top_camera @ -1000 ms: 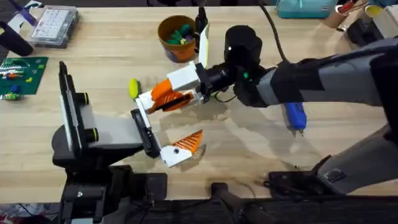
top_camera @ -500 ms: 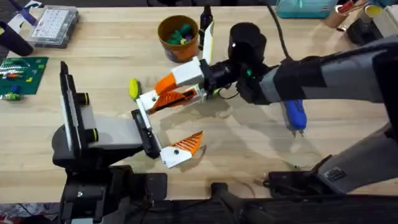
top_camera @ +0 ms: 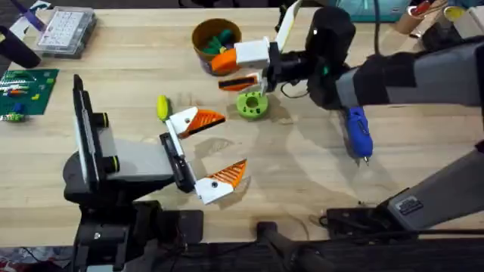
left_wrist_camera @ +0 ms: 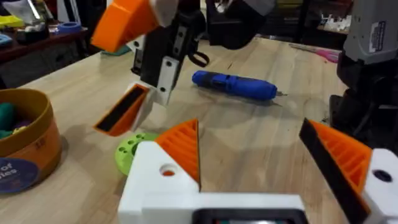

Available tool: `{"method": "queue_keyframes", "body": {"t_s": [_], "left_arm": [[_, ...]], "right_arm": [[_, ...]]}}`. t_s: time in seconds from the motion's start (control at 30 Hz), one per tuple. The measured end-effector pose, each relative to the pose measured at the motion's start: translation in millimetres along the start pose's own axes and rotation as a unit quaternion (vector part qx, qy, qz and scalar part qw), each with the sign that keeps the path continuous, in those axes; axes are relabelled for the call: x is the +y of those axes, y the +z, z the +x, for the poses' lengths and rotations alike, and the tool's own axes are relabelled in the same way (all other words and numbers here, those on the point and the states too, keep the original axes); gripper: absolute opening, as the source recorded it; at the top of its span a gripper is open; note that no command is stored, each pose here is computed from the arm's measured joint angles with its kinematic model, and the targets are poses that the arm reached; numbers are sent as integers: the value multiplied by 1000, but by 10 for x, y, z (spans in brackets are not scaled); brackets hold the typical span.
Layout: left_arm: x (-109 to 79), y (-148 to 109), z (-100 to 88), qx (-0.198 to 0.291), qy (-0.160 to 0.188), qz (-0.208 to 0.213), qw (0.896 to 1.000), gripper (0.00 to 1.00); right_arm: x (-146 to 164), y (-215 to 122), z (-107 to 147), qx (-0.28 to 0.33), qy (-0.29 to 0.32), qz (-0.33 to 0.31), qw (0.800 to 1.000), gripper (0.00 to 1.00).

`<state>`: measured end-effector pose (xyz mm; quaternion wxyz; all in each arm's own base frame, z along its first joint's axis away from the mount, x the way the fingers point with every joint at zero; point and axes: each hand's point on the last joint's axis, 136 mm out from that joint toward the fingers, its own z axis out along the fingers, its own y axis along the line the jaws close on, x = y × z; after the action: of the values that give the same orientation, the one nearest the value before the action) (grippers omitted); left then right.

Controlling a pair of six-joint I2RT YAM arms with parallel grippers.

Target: Pick up the gripper from the table and insert it into the empty holder that is missing its gripper. Then pick up a screw, insert it into the mounting hole, and use the screwdriver to tighten it. Finally, clean up the table by picking up the vegetable and placing it into the bucket.

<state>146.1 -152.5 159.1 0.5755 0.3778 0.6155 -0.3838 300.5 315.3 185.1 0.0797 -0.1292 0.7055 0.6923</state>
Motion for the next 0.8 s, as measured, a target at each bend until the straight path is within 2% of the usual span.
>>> {"method": "queue_keyframes", "body": {"t_s": [0.1, 0.23, 0.4, 0.47, 0.57, 0.8], "left_arm": [[0, 0, 0, 0, 0, 0, 1000, 986], [-1, 0, 0, 0, 0, 0, 1000, 986], [-5, 0, 0, 0, 0, 1, 1000, 986], [-5, 0, 0, 0, 0, 1, 1000, 986], [-5, 0, 0, 0, 0, 1, 1000, 986], [-5, 0, 1, 0, 0, 1, 1000, 986]], "right_arm": [[-68, -44, -165, -21, -13, 22, 999, 997], [-270, -93, -308, -32, 3, 75, 997, 997], [-581, -250, -299, -21, 29, 180, 983, 998], [-616, -349, -250, -10, 30, 225, 974, 997], [-506, -519, -218, 8, 0, 289, 957, 997], [92, -881, -250, 22, -132, 389, 912, 997]]}}
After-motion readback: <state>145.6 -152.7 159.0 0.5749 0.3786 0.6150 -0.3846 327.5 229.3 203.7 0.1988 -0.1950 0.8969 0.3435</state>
